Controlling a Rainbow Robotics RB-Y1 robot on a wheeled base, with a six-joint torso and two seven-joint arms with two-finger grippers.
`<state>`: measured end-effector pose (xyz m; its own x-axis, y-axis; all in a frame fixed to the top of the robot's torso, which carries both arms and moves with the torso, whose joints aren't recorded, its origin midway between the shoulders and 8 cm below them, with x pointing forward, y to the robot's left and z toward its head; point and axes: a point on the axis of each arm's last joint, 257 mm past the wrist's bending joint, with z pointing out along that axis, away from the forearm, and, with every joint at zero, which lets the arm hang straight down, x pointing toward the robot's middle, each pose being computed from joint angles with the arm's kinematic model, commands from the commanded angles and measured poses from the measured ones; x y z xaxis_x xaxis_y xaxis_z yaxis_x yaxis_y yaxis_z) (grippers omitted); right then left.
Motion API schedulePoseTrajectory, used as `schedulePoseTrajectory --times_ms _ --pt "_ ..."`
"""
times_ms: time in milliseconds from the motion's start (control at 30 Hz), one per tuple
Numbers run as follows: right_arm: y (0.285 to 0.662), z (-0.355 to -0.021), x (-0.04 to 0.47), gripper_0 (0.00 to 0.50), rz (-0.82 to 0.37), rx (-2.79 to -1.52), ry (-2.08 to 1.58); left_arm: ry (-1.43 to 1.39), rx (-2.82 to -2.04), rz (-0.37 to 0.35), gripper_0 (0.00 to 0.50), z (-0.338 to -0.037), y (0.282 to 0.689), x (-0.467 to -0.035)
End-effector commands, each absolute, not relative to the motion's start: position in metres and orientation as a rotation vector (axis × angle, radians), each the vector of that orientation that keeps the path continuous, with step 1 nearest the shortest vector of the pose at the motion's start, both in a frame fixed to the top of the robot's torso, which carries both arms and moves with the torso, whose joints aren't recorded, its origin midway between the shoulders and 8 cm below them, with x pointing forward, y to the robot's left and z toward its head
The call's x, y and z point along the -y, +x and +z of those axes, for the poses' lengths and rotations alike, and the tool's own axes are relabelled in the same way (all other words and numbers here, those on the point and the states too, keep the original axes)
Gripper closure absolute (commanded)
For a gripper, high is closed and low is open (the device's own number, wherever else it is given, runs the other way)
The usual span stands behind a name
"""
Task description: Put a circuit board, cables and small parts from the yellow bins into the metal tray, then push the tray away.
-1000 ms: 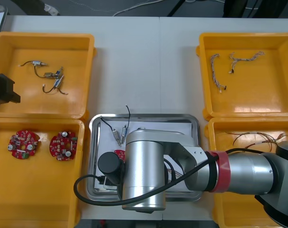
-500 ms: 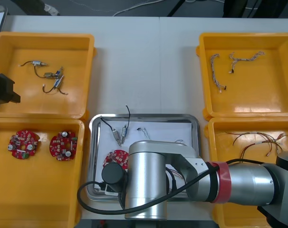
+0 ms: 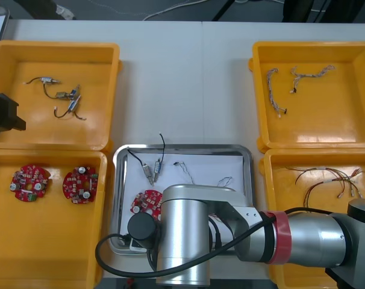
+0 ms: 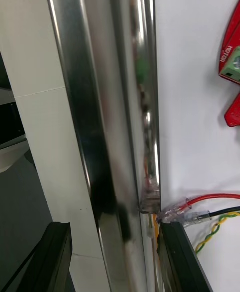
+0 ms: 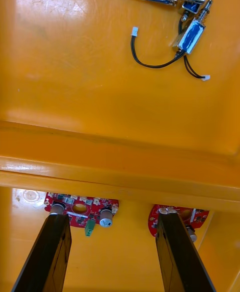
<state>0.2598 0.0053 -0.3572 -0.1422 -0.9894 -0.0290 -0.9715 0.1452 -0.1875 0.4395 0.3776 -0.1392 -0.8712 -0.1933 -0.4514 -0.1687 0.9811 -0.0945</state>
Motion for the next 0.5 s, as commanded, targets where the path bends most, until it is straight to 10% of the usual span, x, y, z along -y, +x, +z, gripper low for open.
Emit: schedulePoseTrajectory --times_ms 33,300,433,500 --pt "0.2402 -0.3610 -0.0221 0.000 -0.126 -2.253 -1.967 -0.121 -2.623 0.024 0.000 -0.1239 0.4375 -0.3955" --pt "0.2440 -0.3655 -0.0217 0.019 -0.142 -2.256 -1.962 -0.121 -2.623 0.024 0.000 -0.1239 0.4375 -0.3955" --pt "0.2463 -0.3651 -0.0217 0.360 -0.151 -2.248 -1.961 -0.121 -2.623 0.024 0.000 -0.1239 0.4375 -0.3955" --pt "0.2484 -0.3647 -0.0220 0.440 -0.159 -2.240 -1.959 -0.121 -2.623 0.024 0.000 -0.1239 0.4375 -0.3955"
